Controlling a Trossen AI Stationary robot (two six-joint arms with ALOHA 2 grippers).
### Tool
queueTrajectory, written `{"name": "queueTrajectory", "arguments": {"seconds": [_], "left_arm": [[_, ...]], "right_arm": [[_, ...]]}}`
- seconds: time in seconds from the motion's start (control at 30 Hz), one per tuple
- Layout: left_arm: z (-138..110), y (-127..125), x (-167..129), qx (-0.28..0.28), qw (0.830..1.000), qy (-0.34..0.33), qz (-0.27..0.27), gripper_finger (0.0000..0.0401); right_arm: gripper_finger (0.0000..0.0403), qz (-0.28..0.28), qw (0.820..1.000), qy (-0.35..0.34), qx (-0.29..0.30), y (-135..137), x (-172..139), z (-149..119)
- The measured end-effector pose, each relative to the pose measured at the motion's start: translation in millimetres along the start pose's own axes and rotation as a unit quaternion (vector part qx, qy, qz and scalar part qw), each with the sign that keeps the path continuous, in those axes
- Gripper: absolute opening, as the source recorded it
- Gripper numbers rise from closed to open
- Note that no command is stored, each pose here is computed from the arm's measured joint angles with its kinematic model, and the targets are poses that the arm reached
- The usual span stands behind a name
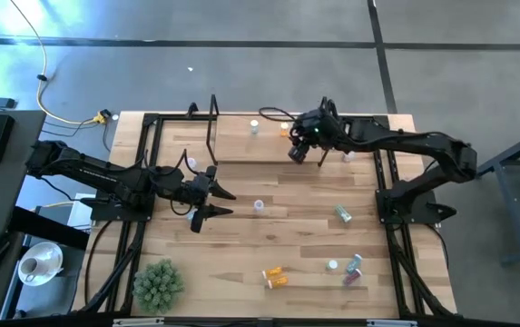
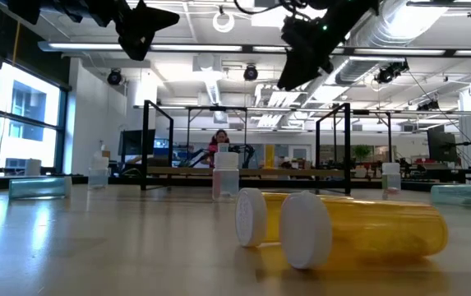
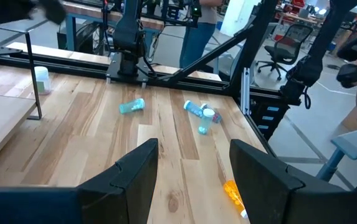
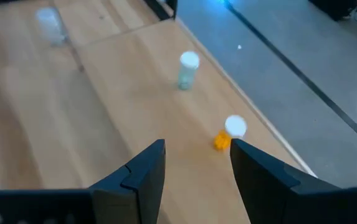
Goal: Pick and place medicine bottles onto shelf by color
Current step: Put the bottom white pill bottle on the shelf
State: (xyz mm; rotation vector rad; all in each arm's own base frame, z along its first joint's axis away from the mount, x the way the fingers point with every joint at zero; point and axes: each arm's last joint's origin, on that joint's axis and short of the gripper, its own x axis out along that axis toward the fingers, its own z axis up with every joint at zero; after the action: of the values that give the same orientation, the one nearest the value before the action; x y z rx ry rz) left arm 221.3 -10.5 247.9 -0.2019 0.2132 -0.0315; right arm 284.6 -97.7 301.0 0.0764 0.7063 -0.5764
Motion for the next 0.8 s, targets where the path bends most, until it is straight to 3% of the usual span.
{"name": "queueTrajectory", "arguments": {"seconds": [0.17, 0.53, 0.67, 0.8], "left_arm": [[0.0, 0.0, 0.0, 0.0, 1.0, 0.0, 0.0, 0.0188], [0.0, 0.0, 0.0, 0.0, 1.0, 0.0, 0.0, 0.0188], [0.0, 0.0, 0.0, 0.0, 1.0, 0.0, 0.0, 0.0188], [0.0, 0.0, 0.0, 0.0, 1.0, 0.0, 0.0, 0.0188]], "right_arm": [[0.0172, 0.021, 0.998, 0.037, -0.035, 19.3, -12.7, -10.5], [0.0172, 0.009, 0.99, 0.1, -0.096, 52.6, -30.0, -33.2], [0.0172, -0.01, 0.988, 0.11, -0.112, 59.8, -31.5, -58.7], [0.0172, 0.003, 0.991, 0.104, -0.082, 63.0, -38.0, -91.1]]}}
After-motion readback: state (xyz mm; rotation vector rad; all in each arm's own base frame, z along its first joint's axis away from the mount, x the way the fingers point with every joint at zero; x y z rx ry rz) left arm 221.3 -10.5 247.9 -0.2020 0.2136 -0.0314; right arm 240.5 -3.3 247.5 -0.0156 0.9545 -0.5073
